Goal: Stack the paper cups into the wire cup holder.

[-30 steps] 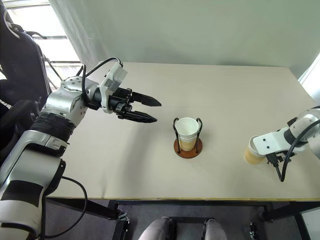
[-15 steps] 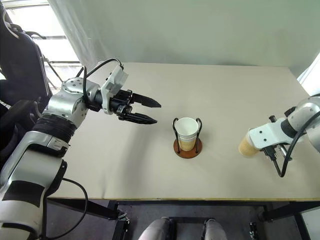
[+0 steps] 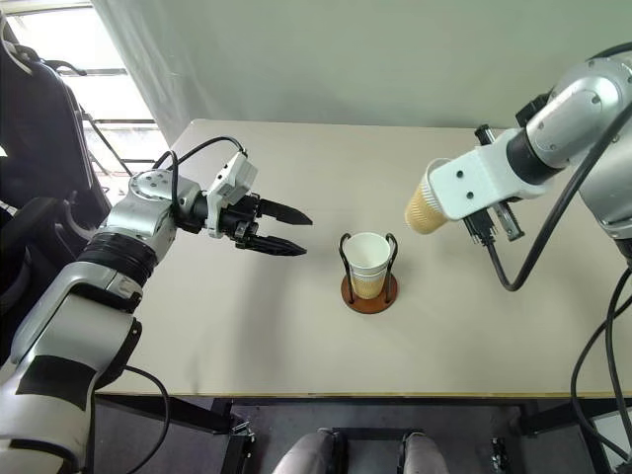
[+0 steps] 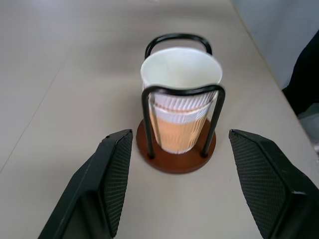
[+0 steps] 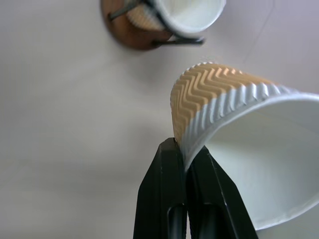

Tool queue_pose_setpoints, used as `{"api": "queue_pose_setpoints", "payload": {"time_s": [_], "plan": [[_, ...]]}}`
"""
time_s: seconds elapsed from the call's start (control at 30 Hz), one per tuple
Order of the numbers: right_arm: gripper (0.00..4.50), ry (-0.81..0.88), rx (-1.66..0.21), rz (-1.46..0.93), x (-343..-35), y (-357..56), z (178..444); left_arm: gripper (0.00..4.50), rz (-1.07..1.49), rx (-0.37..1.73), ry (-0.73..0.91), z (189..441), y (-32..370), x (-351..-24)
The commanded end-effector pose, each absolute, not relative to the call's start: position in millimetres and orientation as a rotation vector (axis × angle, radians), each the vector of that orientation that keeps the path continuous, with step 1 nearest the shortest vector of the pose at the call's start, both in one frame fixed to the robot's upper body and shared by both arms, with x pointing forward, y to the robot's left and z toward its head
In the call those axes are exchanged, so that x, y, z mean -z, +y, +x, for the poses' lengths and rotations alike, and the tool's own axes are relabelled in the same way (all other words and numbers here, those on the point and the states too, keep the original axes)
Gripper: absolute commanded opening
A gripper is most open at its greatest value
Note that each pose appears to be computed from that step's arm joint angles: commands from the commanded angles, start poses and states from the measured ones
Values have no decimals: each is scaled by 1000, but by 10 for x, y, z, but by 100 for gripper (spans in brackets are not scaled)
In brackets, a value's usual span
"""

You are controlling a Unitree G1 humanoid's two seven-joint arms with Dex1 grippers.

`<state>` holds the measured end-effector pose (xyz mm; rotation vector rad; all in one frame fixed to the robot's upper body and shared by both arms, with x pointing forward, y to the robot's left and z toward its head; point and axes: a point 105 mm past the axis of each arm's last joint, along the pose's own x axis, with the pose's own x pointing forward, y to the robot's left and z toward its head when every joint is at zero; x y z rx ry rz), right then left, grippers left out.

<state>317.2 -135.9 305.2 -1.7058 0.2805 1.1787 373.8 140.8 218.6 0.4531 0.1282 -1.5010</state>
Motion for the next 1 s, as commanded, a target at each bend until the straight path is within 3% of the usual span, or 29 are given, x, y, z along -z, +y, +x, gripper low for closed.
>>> {"api": "queue_pose_setpoints", "payload": {"time_s": [0.03, 0.67, 1.0], "plan": [[4, 246, -1171, -1741, -3133, -1250, 3193, 331, 480, 1530, 98, 3723, 1385, -2237], [4, 143, -1309, -1712, -3010, -812, 3144, 331, 488, 1536, 81, 3706, 1385, -2265], [4, 191, -1341, -1701, -2802, -851, 3155, 331, 483, 1535, 79, 3702, 1386, -2294]]}}
